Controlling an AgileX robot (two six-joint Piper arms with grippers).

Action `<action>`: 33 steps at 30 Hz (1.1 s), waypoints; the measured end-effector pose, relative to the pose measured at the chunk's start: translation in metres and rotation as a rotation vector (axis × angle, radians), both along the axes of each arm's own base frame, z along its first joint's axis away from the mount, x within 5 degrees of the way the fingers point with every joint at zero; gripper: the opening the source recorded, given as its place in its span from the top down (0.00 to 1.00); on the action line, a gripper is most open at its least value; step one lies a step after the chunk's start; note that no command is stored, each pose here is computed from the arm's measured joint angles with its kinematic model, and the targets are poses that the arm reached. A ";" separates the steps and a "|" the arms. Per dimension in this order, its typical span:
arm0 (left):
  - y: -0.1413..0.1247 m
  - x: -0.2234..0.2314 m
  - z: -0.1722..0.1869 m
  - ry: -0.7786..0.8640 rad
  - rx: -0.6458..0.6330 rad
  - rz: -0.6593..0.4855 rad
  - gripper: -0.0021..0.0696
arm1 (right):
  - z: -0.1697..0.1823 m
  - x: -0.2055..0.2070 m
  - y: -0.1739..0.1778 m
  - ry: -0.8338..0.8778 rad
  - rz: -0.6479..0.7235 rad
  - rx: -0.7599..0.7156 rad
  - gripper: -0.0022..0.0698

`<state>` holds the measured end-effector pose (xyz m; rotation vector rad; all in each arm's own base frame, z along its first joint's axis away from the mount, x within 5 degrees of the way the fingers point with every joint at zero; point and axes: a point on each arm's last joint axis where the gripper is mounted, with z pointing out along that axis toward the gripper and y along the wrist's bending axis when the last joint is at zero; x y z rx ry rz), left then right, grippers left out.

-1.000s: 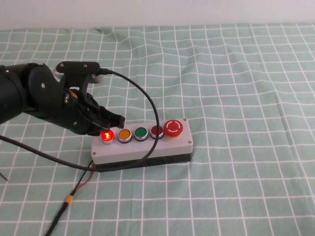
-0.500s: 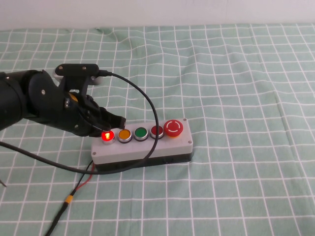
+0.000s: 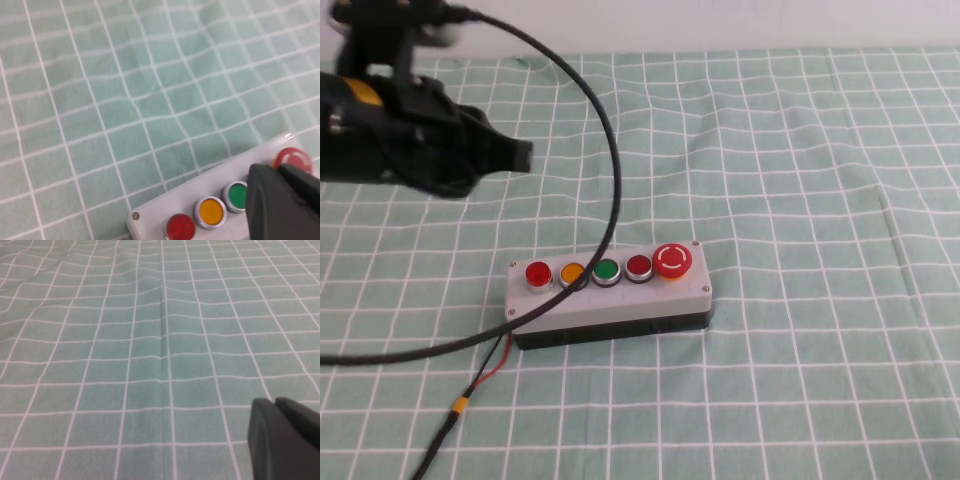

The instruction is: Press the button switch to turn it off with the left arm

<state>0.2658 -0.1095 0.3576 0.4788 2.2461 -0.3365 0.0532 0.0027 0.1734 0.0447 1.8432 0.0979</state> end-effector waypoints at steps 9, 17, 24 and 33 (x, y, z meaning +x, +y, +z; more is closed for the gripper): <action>0.028 -0.078 0.060 -0.162 -0.098 0.023 0.97 | 0.000 0.000 0.000 0.000 0.000 0.000 0.99; 0.061 -0.152 0.053 -0.254 -0.146 0.103 0.97 | 0.000 0.000 0.000 0.000 0.000 0.000 0.99; 0.081 -0.207 0.011 -0.279 -0.215 0.145 0.97 | 0.000 0.000 0.000 0.000 0.000 0.000 0.99; 0.097 -0.249 -0.018 -0.383 -0.267 0.142 0.97 | 0.000 0.000 0.000 0.000 0.000 0.000 0.99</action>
